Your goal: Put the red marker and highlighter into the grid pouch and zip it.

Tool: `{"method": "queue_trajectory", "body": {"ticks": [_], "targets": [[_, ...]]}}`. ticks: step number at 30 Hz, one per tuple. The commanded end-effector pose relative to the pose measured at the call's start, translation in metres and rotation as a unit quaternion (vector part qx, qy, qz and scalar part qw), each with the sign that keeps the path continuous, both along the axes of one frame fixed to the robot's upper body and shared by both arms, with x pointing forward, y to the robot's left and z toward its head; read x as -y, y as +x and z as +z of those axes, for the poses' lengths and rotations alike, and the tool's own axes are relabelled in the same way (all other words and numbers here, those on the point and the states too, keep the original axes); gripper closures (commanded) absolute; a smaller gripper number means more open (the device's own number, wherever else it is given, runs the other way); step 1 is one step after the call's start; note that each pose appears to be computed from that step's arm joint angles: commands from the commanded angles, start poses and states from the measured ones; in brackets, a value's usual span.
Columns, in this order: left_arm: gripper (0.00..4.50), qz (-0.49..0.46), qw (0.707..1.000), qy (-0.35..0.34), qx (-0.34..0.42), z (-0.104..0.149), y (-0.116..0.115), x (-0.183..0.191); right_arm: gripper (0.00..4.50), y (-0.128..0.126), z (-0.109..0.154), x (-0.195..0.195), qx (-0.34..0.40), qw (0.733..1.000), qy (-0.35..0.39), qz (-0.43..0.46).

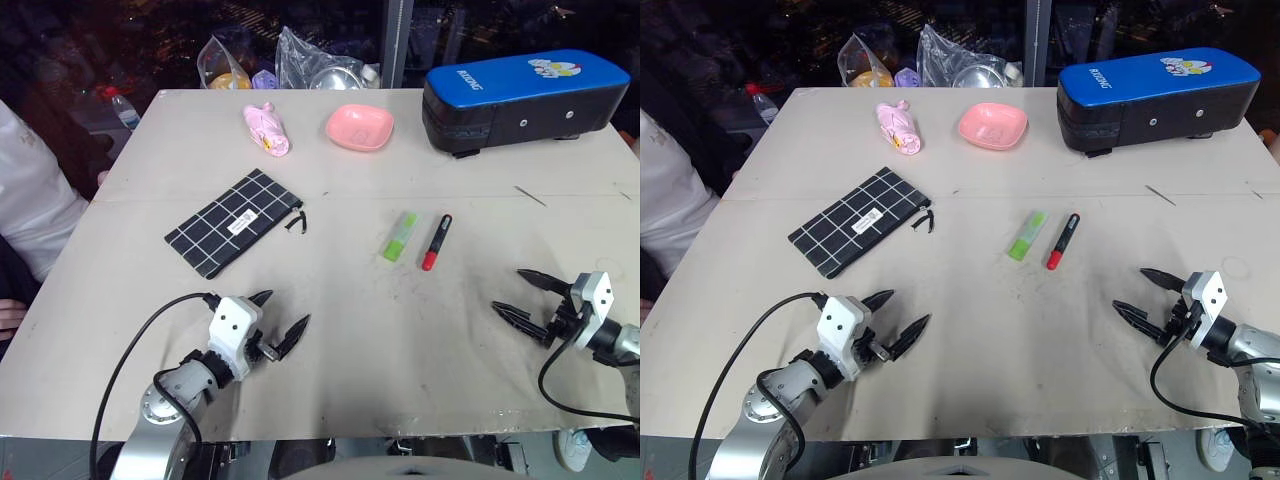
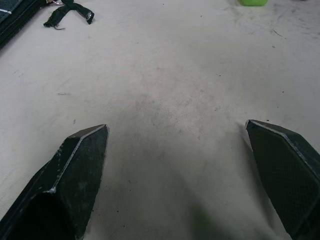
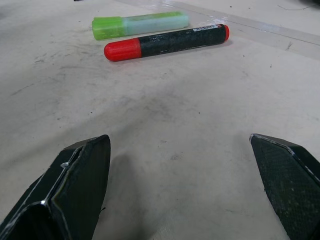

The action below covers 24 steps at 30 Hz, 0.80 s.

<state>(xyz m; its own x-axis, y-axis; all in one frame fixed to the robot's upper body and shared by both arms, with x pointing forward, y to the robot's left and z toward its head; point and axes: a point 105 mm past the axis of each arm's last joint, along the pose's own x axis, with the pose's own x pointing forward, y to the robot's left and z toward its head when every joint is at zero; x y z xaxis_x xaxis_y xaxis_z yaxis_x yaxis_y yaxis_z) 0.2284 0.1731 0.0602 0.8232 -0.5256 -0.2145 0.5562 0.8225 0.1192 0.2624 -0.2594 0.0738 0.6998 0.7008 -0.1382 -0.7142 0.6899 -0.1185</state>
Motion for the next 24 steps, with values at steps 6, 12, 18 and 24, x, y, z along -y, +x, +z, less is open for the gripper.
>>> {"method": "queue_trajectory", "body": {"ticks": [6, 12, 18, 24], "targets": [[0.01, 0.006, 1.000, -0.006, -0.009, -0.005, 0.000, -0.004, 0.00, 0.002, 0.010, 0.005, 0.030, 1.000, 0.001, -0.004], [0.01, 0.005, 1.000, -0.009, -0.010, -0.005, -0.002, -0.004, 0.00, 0.005, 0.010, 0.004, 0.033, 0.999, 0.004, 0.003], [0.01, 0.006, 1.000, -0.009, -0.006, -0.002, -0.002, -0.005, 0.00, 0.007, 0.012, -0.001, 0.036, 0.999, 0.009, 0.013], [0.01, 0.026, 0.999, -0.007, 0.030, 0.019, -0.007, -0.022, 0.00, 0.007, 0.029, -0.022, 0.055, 0.996, 0.028, 0.059]]}}
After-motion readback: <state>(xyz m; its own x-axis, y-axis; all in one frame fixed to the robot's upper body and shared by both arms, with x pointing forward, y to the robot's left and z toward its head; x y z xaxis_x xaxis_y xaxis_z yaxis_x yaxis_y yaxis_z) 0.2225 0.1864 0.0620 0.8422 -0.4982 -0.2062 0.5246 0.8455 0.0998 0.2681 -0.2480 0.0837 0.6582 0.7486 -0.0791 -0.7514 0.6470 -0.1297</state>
